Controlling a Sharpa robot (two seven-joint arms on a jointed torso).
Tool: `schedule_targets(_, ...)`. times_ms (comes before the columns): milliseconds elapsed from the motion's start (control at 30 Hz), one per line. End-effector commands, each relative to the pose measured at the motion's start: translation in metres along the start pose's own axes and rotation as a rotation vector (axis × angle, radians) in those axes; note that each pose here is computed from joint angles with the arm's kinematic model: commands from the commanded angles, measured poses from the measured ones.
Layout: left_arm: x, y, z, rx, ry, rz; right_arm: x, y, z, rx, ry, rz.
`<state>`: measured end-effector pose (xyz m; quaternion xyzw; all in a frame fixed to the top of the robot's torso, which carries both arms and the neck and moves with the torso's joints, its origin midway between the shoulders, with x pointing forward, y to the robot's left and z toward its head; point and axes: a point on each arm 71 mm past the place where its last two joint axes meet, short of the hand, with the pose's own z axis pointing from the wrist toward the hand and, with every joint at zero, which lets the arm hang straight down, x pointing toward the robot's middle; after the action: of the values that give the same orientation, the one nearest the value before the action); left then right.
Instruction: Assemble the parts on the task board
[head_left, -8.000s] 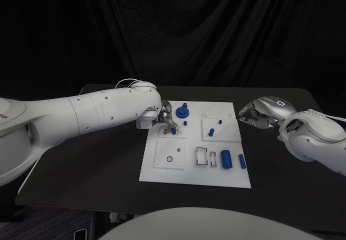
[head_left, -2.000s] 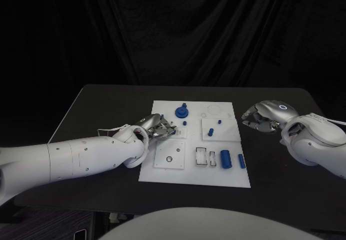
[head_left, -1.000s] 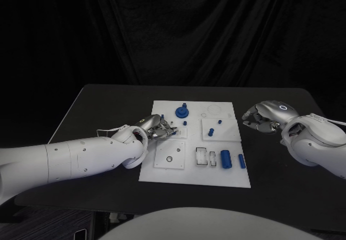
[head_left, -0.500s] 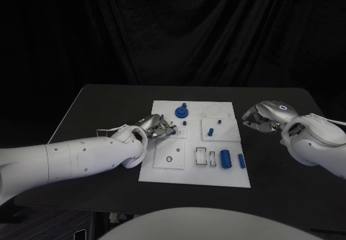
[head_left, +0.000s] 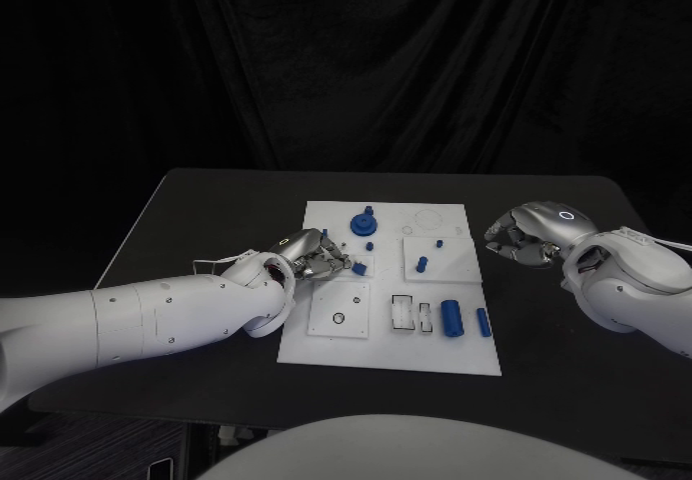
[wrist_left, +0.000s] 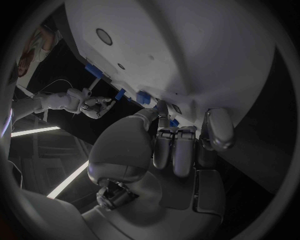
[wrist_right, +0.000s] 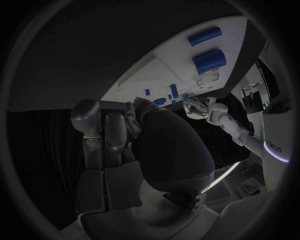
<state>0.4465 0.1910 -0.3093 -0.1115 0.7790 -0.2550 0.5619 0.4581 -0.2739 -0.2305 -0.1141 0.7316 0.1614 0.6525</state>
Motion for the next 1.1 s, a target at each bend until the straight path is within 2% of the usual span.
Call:
schedule_targets(33, 0.0123, 0.008, -0.004, -0.027, 0.058, 0.004, 0.001, -0.001, -0.001, 0.017, 0.002, -0.003)
schedule_targets(433, 0.0125, 0.0097, -0.0049, -0.024, 0.05, 0.002, 0.001, -0.001, -0.001, 0.017, 0.002, -0.002)
schedule_targets(600, 0.0104, 0.0096, -0.0055, -0.006, 0.025, -0.003, 0.001, -0.001, -0.001, 0.014, -0.001, -0.002)
schedule_targets(800, 0.0017, 0.0058, -0.012, 0.083, -0.063, -0.023, -0.001, 0.002, -0.003, -0.01, -0.021, 0.007)
schedule_targets(900, -0.0036, 0.0031, -0.0189, 0.148, -0.103, -0.031, -0.003, 0.008, -0.005, -0.033, -0.042, 0.018)
schedule_targets(933, -0.0069, 0.0017, -0.024, 0.186, -0.121, -0.035, -0.007, 0.013, -0.006, -0.049, -0.062, 0.027)
schedule_targets(1067, -0.0137, 0.0006, -0.0337, 0.244, -0.139, -0.038, -0.017, 0.029, -0.004, -0.084, -0.109, 0.046)
schedule_targets(1100, -0.0182, 0.0008, -0.0382, 0.268, -0.141, -0.037, -0.022, 0.039, -0.002, -0.099, -0.133, 0.058)
